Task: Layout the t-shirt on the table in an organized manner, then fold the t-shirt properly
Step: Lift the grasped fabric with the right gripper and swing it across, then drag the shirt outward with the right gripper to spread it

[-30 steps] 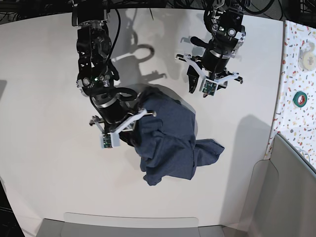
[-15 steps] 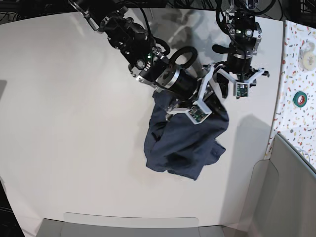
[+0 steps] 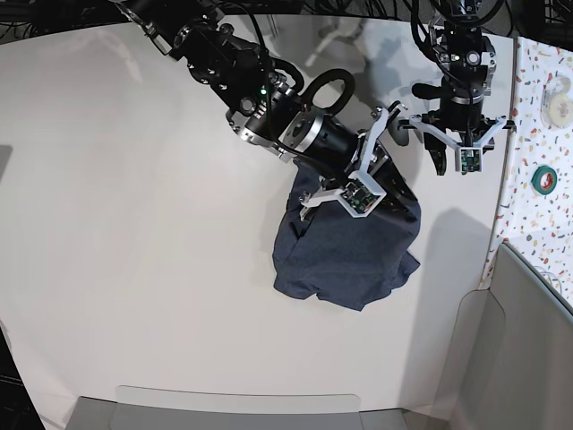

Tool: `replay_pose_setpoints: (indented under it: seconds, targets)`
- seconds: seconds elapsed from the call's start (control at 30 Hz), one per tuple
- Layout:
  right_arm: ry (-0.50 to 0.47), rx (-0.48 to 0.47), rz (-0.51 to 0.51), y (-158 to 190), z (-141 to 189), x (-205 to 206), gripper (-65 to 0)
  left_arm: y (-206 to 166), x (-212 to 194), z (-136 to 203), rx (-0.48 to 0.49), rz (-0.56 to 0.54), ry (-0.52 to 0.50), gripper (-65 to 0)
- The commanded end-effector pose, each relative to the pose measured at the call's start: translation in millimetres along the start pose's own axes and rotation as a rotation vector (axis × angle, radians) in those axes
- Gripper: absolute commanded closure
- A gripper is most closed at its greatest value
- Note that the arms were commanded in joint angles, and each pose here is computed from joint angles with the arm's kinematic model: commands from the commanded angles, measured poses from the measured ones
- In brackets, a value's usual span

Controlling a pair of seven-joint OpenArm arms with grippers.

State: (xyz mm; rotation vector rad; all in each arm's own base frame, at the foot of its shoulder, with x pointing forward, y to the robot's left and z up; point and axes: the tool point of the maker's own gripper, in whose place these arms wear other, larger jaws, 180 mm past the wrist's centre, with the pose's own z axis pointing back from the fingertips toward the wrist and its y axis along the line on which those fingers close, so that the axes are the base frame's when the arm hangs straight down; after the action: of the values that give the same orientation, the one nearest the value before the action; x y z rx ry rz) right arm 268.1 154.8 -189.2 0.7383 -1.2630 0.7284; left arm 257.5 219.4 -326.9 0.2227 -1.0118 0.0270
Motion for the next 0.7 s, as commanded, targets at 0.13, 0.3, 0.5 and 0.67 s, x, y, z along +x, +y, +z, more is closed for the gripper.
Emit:
replay_pose_setpoints:
  seconds: [0.13,0.3,0.5,0.67]
  targets:
    - [-0.149,-0.070,0.004,-25.4,19.4,44.5,-0.1,2.8,8.5,3.1,0.009,-0.007,-0.042,-22.8]
    - [-0.177,-0.248,-0.041,-84.5,37.7,50.9,-0.1,2.8,4.3,4.9,0.008,-0.010,-0.032,-22.8]
    - [-0.270,-0.649,-0.162,-190.7,102.4,54.5,0.0,2.7,-3.4,7.4,0.007,-0.013,-0.012,-22.8]
    - [-0.348,-0.910,-0.176,-245.8,168.5,51.2,0.0,-0.1,-5.0,7.2,-0.001,-0.014,-0.008,-22.8]
